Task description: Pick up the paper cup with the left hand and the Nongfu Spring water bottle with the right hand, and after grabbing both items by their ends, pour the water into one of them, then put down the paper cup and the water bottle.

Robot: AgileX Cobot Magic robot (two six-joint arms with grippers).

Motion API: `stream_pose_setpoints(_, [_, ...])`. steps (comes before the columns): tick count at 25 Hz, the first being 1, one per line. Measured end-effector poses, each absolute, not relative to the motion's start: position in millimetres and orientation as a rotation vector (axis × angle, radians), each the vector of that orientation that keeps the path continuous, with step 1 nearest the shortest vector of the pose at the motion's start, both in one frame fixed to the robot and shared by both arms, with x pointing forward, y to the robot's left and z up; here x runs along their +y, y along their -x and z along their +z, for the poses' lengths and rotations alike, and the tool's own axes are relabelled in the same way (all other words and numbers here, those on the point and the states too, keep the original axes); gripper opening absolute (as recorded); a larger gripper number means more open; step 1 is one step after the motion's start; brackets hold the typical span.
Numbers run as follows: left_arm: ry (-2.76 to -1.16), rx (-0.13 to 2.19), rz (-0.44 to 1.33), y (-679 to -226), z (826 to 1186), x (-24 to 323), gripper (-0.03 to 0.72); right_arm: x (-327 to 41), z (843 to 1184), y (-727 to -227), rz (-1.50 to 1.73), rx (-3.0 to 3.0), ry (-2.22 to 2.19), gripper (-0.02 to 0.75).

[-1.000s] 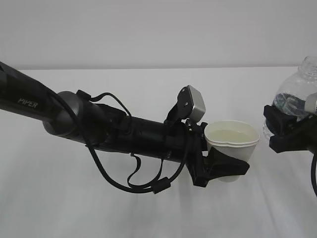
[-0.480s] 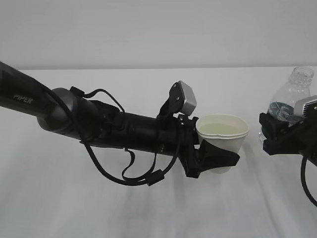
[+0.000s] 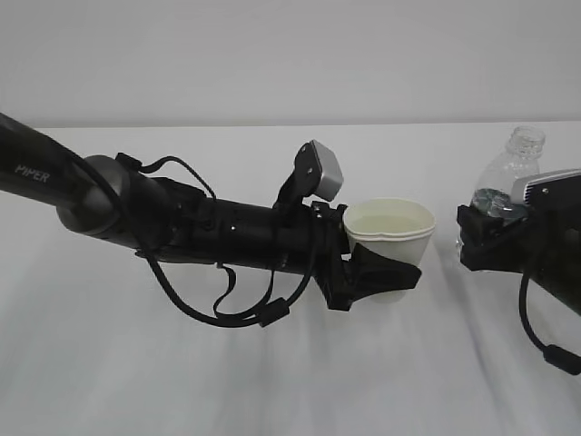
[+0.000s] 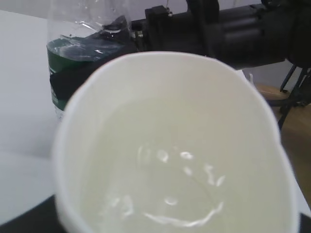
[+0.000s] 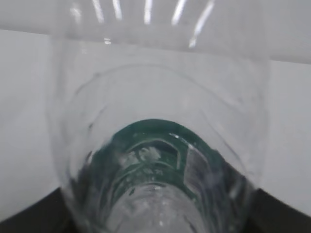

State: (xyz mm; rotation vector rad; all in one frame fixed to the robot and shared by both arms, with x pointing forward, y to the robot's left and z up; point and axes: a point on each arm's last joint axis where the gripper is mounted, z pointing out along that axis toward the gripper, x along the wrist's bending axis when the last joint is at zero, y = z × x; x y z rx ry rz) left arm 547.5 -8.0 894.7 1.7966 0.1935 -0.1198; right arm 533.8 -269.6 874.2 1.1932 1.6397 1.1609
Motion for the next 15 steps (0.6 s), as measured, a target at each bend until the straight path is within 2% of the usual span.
stream_pose_setpoints(15, [-1.8, 0.199, -0.114, -549, 894, -7, 0.427, -269, 854, -559, 1.172, 1.636, -1.221, 0.427])
